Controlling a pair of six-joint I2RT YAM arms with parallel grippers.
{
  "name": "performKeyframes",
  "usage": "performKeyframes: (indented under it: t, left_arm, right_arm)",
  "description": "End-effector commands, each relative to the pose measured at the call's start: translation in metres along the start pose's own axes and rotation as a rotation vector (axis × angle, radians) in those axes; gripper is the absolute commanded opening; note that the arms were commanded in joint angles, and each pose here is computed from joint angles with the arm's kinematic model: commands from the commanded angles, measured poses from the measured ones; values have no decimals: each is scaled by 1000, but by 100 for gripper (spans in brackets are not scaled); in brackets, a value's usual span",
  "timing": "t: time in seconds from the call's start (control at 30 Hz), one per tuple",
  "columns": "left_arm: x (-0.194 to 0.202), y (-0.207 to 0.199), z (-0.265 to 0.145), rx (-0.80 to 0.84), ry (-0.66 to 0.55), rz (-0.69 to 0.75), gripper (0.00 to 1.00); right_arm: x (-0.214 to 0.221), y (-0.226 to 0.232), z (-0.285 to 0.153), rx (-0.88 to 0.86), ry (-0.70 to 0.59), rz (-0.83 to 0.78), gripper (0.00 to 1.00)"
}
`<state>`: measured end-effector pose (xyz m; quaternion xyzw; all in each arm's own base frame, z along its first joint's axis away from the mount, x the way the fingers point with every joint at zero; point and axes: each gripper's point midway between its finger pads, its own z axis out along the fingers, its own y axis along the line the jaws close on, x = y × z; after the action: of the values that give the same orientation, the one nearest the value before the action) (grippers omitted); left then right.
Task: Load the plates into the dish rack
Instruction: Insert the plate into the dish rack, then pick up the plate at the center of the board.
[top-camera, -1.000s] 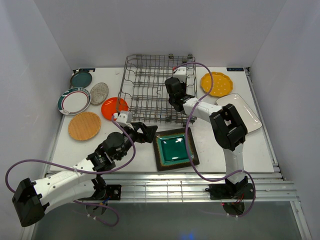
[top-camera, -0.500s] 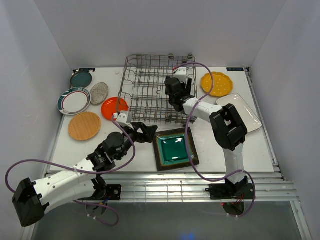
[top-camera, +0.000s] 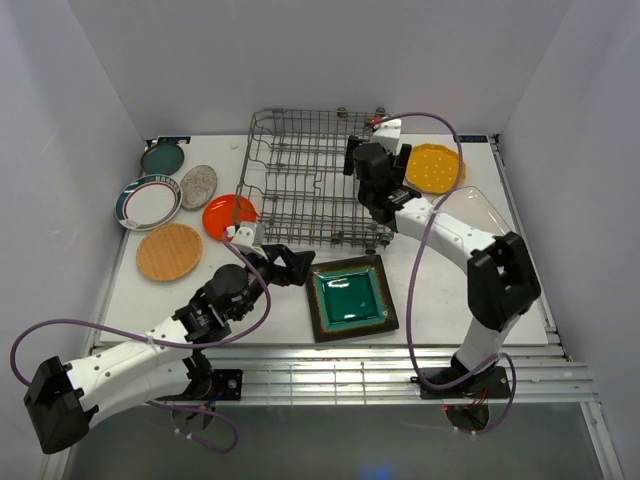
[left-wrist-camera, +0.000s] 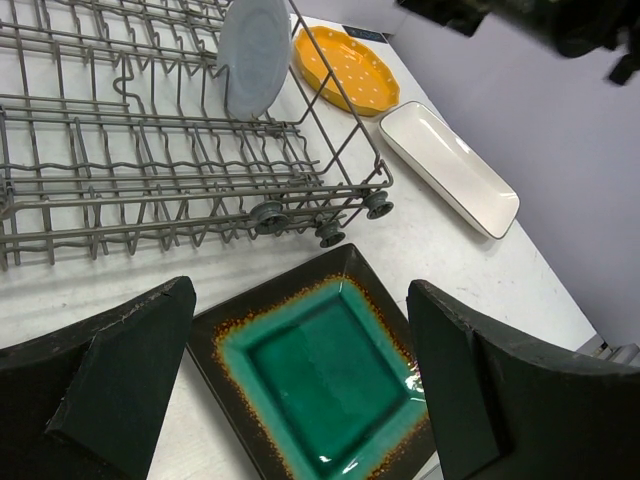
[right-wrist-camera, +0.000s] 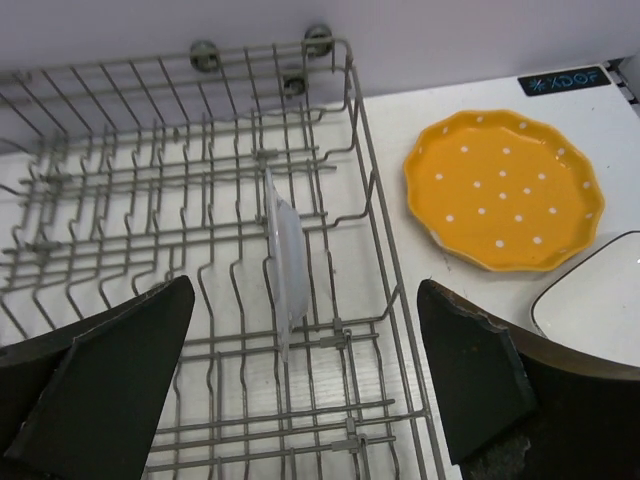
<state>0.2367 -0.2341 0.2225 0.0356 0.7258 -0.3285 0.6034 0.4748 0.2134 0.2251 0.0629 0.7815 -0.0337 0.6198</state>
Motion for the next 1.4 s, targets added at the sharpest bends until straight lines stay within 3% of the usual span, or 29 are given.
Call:
performKeyframes:
  t: [0.0, 0.23, 0.6, 0.7, 1.03, 1.2, 1.37]
  left_arm:
    - [-18, -7, 0, 15, -35, -14, 98]
    - [-17, -8, 1, 13, -33, -10, 98]
    - [-16, -4, 2, -5, -32, -1, 98]
    - [-13, -3, 3, -10, -25, 2, 98]
    - [-14, 1, 4, -32, -31, 15, 98]
    - [-15, 1, 3, -32, -34, 13, 98]
    - [-13, 2, 5, -36, -26, 20, 98]
  right_arm:
    - [-28, -17, -16, 10, -40, 96, 98]
    - [-29, -50, -45, 25, -15, 179, 89]
    - [5, -119, -94, 127, 3, 328, 100]
    - [17, -141, -106, 192, -9, 341, 90]
    - [45, -201, -131, 330, -66, 403, 90]
    - [75, -214, -121, 316, 21, 483, 90]
    - [115, -254, -108, 418, 170, 654, 90]
